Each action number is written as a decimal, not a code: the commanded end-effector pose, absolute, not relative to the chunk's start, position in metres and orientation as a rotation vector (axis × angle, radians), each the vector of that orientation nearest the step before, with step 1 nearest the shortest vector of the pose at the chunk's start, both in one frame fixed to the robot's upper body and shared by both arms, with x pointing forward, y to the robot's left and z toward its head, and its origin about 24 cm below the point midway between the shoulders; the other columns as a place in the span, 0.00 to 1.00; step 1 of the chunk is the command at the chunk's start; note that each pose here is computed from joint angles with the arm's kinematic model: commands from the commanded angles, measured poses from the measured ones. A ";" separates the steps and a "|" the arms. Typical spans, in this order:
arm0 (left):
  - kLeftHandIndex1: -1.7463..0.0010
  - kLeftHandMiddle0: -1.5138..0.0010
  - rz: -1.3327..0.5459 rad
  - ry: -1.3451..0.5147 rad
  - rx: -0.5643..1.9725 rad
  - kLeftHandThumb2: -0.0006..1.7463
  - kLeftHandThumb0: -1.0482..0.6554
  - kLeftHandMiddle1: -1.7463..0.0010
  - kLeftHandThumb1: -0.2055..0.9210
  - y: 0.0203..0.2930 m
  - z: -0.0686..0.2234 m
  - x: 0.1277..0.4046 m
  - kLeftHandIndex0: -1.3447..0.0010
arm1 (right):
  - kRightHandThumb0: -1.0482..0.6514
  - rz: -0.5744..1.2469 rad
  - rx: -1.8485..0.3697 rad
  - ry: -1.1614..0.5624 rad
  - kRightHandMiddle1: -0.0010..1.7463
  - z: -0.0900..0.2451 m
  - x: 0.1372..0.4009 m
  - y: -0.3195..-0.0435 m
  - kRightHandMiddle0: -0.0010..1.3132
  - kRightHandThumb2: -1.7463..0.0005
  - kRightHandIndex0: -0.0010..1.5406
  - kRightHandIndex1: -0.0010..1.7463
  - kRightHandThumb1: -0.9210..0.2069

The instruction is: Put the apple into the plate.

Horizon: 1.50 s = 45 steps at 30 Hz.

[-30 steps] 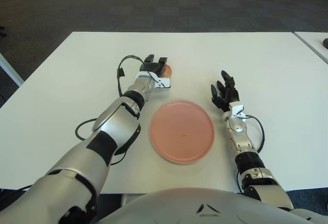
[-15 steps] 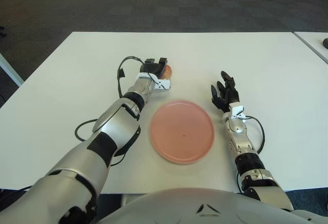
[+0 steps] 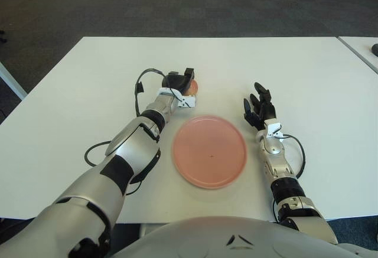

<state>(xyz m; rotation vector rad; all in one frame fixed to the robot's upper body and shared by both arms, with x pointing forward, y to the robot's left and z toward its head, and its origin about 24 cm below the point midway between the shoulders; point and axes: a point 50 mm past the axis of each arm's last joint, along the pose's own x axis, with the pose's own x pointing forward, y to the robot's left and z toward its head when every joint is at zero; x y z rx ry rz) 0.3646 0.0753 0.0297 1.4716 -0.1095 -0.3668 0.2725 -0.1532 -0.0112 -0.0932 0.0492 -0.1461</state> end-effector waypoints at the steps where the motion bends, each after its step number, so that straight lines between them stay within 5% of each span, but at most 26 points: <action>1: 0.09 0.59 -0.436 -0.024 1.498 0.72 0.61 0.01 0.47 0.083 0.005 0.351 0.64 | 0.32 -0.159 -0.085 0.201 0.27 -0.038 0.255 -0.156 0.00 0.63 0.18 0.02 0.03; 45: 0.23 0.54 -0.402 -0.089 1.528 0.78 0.61 0.00 0.33 0.087 -0.001 0.345 0.45 | 0.33 -0.137 -0.066 0.200 0.28 -0.039 0.253 -0.154 0.00 0.62 0.19 0.02 0.09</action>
